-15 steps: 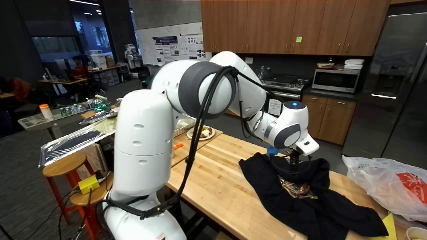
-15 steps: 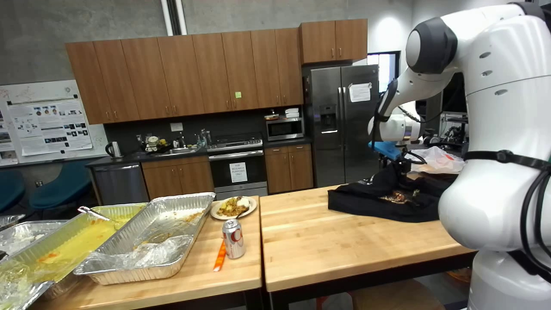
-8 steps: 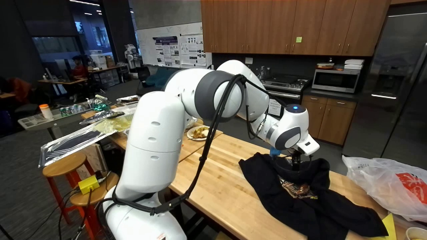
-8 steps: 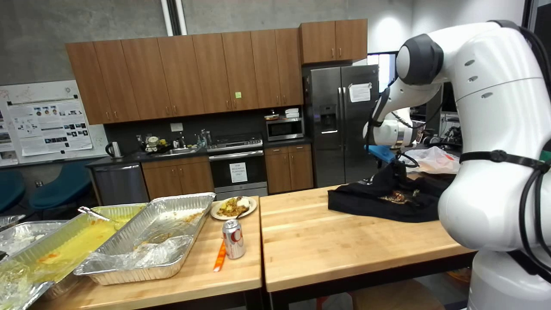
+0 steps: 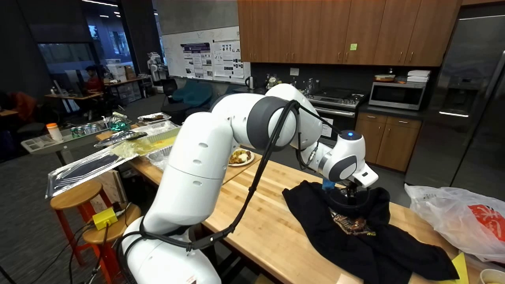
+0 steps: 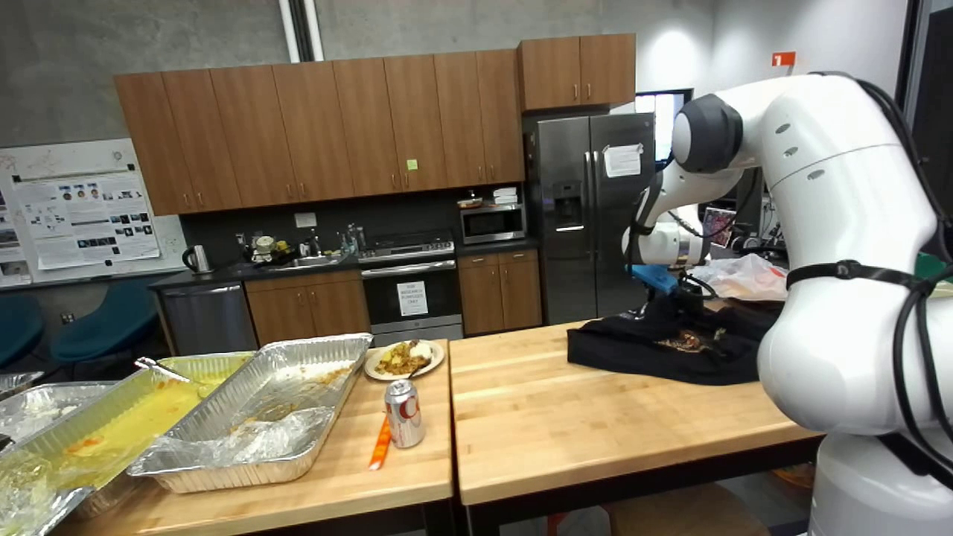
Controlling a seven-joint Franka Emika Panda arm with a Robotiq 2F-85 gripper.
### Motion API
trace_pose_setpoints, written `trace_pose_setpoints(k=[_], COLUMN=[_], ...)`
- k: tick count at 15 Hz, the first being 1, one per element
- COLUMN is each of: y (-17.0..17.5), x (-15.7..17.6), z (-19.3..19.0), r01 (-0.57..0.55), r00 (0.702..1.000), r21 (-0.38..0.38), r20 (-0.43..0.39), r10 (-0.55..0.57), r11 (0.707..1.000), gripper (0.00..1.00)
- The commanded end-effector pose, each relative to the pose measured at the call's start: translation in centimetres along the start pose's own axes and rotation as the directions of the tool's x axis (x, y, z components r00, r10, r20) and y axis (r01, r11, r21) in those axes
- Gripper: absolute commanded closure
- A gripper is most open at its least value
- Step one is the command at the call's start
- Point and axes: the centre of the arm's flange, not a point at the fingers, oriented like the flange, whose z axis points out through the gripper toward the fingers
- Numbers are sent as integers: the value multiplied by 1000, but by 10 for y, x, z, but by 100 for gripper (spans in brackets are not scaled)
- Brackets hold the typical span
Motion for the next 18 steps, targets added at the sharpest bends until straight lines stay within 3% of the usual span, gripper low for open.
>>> trace_pose_setpoints(k=[1,9,18], y=[-9,3,-20], x=[6,8,4], z=[11,6,12], r01=[13,35,78], r00=[1000,999,997], r21=[-9,-127,-47], r20=[-11,-13,-9], r10=[-13,-37,-79], r11=[1000,991,996], gripper=[0,0,0])
